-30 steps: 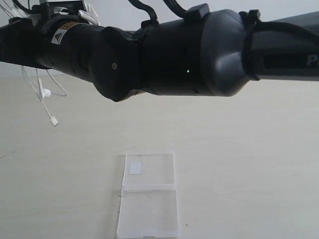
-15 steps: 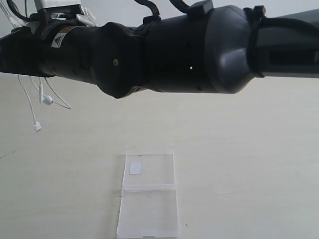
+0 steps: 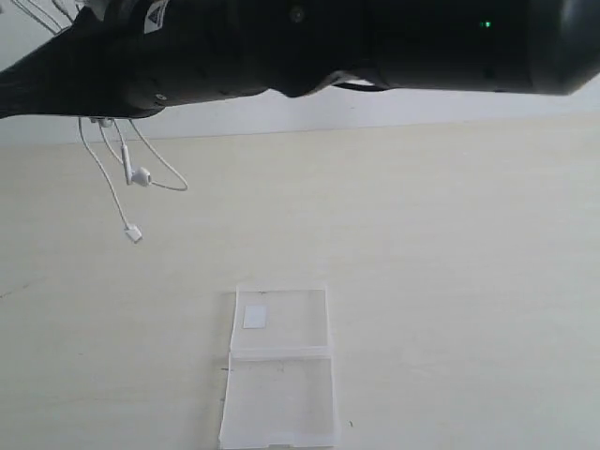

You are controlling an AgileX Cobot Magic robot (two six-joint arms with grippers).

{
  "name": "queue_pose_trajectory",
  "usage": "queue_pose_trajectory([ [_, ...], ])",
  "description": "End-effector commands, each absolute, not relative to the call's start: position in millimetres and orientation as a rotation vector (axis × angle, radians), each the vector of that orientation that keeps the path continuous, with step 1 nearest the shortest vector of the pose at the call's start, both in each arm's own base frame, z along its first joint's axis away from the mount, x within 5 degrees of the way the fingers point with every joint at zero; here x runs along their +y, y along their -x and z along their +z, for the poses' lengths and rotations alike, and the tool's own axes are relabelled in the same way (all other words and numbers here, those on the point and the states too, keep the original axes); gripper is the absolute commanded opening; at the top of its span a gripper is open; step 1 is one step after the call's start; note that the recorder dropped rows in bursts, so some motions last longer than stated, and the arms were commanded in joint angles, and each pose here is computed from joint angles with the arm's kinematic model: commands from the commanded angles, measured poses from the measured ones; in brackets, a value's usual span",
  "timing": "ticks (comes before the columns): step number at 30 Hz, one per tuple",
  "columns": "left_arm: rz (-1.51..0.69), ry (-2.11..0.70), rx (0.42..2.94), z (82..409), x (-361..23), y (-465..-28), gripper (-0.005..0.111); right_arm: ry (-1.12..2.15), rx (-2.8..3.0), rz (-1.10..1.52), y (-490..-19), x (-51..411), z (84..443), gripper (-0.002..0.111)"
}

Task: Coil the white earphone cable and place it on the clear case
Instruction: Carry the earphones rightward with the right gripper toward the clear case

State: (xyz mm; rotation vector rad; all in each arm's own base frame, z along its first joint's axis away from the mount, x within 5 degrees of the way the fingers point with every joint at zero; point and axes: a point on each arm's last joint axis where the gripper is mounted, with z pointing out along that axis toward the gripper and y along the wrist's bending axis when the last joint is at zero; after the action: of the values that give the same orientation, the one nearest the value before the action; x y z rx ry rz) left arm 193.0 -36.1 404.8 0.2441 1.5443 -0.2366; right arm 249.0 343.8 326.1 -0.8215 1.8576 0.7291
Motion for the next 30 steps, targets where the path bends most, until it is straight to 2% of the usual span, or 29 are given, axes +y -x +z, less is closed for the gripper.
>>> queue_pose_trajectory([
  [1,-0.212,-0.202,1.554,400.4,-32.1,-192.7,0.000,0.947,1.851,0.618,-242.5,329.8,337.7,0.000],
  [10,-0.243,-0.146,1.611,383.0,-30.7,-194.3,0.000,1.073,1.845,0.468,-224.0,298.3,369.2,0.000],
  [18,-0.374,-0.125,1.713,353.6,-37.3,-193.7,0.000,1.034,1.744,0.483,-191.3,253.7,427.5,0.000],
  [24,-0.536,-0.123,1.833,328.7,-47.8,-201.3,0.000,1.076,1.720,0.470,-174.5,233.9,443.6,0.000],
  [30,-0.641,-0.182,1.894,318.2,-57.0,-206.4,0.000,1.067,1.693,0.473,-170.7,228.8,450.0,0.000],
])
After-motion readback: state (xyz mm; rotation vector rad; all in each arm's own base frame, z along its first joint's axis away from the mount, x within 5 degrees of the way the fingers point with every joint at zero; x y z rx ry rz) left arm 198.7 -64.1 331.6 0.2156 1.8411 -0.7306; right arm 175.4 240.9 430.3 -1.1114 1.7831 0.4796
